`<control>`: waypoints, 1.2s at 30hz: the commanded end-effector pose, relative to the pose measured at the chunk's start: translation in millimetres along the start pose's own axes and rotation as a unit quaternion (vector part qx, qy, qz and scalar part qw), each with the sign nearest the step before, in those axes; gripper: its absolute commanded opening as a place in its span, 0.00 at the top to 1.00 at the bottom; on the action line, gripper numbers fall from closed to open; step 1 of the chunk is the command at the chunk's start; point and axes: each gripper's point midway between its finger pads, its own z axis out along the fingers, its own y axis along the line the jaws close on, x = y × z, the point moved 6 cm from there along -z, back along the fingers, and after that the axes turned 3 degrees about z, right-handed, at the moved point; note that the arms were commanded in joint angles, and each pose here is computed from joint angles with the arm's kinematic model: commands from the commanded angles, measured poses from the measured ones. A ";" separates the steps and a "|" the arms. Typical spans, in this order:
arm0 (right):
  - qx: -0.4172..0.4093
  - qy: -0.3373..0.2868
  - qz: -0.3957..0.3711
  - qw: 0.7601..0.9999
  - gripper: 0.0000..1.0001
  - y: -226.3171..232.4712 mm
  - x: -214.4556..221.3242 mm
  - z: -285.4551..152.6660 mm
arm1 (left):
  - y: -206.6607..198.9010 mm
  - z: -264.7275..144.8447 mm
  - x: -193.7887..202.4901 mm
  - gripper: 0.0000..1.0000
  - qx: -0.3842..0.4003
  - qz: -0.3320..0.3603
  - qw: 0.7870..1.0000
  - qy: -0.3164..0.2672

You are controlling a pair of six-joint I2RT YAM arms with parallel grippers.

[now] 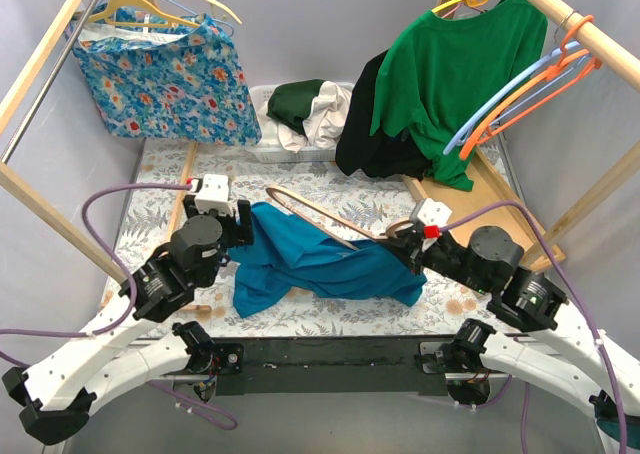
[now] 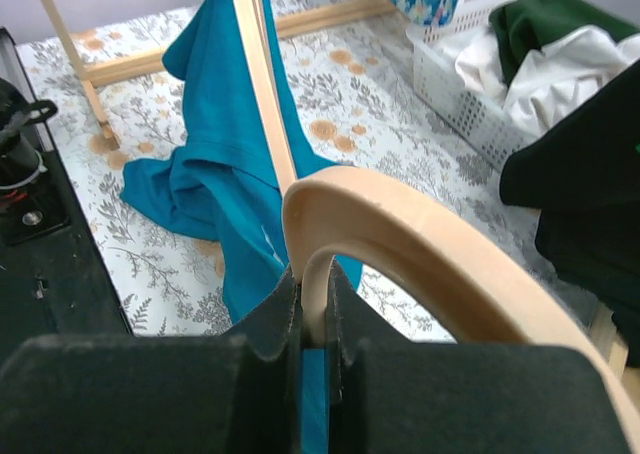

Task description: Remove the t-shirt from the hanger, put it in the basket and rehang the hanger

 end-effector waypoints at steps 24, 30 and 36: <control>-0.231 0.102 0.032 0.967 0.99 50.6 42.2 21.9 | -49.5 -116.5 -6.6 0.22 0.512 0.061 0.857 0.014; -0.242 0.089 0.024 0.966 0.99 52.9 33.5 11.6 | -61.1 -112.2 1.1 0.26 0.537 0.064 0.840 0.046; -0.239 0.078 0.015 0.968 0.99 52.3 25.9 3.3 | -68.5 -107.0 6.2 0.27 0.545 0.063 0.833 0.071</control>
